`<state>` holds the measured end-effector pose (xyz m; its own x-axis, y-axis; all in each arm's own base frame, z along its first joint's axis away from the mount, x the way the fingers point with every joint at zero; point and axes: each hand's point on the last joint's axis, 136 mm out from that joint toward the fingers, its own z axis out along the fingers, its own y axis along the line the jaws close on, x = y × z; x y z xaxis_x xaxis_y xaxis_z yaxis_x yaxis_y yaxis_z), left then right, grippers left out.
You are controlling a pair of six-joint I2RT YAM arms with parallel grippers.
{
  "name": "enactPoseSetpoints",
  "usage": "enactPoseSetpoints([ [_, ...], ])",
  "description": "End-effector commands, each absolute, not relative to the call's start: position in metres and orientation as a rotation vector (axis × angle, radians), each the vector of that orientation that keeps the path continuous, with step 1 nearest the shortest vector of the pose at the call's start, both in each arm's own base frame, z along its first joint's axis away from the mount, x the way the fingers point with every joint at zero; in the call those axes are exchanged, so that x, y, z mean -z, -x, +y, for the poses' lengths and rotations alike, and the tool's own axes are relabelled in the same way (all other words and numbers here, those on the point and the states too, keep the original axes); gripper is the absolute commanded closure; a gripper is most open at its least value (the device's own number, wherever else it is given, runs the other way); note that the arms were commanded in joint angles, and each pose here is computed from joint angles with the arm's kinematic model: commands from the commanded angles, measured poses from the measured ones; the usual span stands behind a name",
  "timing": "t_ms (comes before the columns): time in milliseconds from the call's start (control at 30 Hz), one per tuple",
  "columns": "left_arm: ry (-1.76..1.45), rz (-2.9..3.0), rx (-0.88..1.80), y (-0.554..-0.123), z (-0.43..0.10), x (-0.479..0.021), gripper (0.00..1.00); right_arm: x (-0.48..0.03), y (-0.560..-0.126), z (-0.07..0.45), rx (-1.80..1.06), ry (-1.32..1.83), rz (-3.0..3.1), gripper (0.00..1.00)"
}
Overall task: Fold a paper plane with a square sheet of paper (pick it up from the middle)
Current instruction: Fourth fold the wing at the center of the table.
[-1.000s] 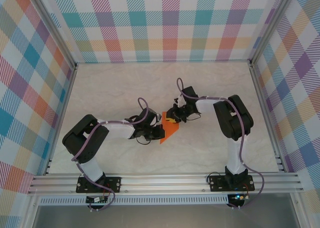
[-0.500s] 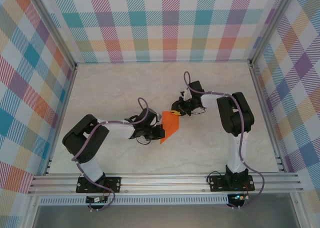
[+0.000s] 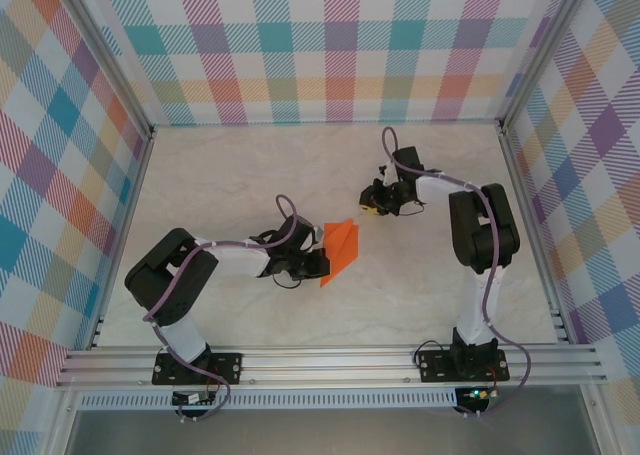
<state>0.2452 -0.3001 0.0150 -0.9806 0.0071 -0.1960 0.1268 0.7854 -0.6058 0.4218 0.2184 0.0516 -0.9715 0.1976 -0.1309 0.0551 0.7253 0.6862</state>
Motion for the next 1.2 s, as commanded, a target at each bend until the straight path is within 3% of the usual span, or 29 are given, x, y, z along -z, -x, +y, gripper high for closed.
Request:
enactPoseSetpoints([
  [0,-0.037,3.094,0.621,-0.195,-0.244,0.044,0.96,-0.084,-0.408,0.227,-1.156,-0.103,2.674,0.78],
  [167,-0.035,3.085,0.635,-0.197,-0.247,0.042,0.96,-0.089,-0.370,0.251,-1.325,-0.041,2.661,0.77],
  [533,-0.031,3.096,0.639,-0.198,-0.248,0.044,0.96,-0.038,-0.307,0.296,-1.334,0.079,2.813,0.78],
  [867,-0.031,3.118,0.612,-0.191,-0.243,0.049,0.96,-0.009,-0.332,0.273,-0.998,0.085,2.882,0.79],
  [1167,-0.028,3.122,0.606,-0.187,-0.239,0.050,0.96,-0.012,-0.373,0.252,-0.950,-0.003,2.853,0.79],
])
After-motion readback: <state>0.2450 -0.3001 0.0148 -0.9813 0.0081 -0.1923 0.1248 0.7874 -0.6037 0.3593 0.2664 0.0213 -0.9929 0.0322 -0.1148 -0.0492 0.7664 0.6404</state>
